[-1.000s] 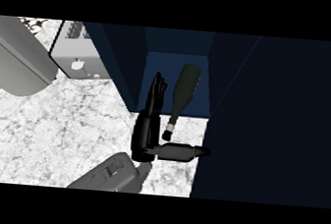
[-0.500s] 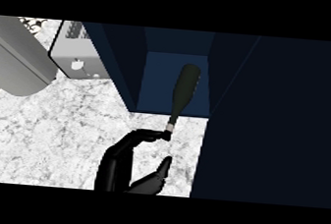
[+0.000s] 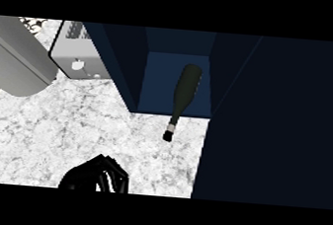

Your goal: Pick up the wine, place it into the cabinet and close the cabinet

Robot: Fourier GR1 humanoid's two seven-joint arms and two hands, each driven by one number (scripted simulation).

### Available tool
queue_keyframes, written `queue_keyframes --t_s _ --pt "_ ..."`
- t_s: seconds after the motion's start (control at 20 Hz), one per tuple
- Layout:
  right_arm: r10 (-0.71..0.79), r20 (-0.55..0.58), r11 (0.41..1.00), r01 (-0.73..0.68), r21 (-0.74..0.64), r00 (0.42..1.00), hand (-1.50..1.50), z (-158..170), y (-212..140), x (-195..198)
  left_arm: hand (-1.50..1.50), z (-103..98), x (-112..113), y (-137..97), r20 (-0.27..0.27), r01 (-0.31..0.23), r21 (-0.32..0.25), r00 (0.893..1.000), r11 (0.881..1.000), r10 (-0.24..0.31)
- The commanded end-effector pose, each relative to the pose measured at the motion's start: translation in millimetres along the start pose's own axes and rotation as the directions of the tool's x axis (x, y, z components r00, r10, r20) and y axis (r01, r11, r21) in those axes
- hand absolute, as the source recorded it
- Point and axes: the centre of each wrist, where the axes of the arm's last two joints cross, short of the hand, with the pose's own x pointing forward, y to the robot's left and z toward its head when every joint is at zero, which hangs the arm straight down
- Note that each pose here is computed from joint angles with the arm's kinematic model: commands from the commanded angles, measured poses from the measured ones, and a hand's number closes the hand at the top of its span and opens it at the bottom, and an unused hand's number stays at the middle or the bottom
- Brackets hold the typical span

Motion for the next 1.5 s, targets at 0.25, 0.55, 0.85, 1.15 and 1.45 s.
queue_keyframes --t_s 0.25,0.55,0.85,1.15,1.45 --pt "-0.130 -0.038 0.939 0.135 0.317 0.991 1.50 6.6 31.0 7.6 1.50 2.2 27.8 70.7 0.005 0.040 0.013 0.999 0.999 -0.040" --pt "-0.204 -0.003 0.882 0.185 0.433 0.979 1.50 -3.4 71.9 12.8 1.50 7.6 32.9 117.1 0.050 0.059 0.048 0.997 0.997 -0.061" --pt "-0.149 0.087 0.841 0.081 0.535 0.985 1.50 -28.8 101.1 22.4 1.50 21.0 51.7 151.2 0.013 0.052 0.043 0.999 0.998 -0.053" --pt "-0.193 0.115 0.806 0.091 0.585 0.974 1.50 -46.2 140.0 37.3 1.50 9.4 57.0 170.8 0.010 0.068 0.071 0.998 0.995 -0.069" --pt "-0.196 0.095 0.798 0.102 0.594 0.976 1.50 -70.5 172.8 36.5 1.50 14.2 70.3 184.8 -0.004 0.054 0.030 0.999 0.998 -0.054"
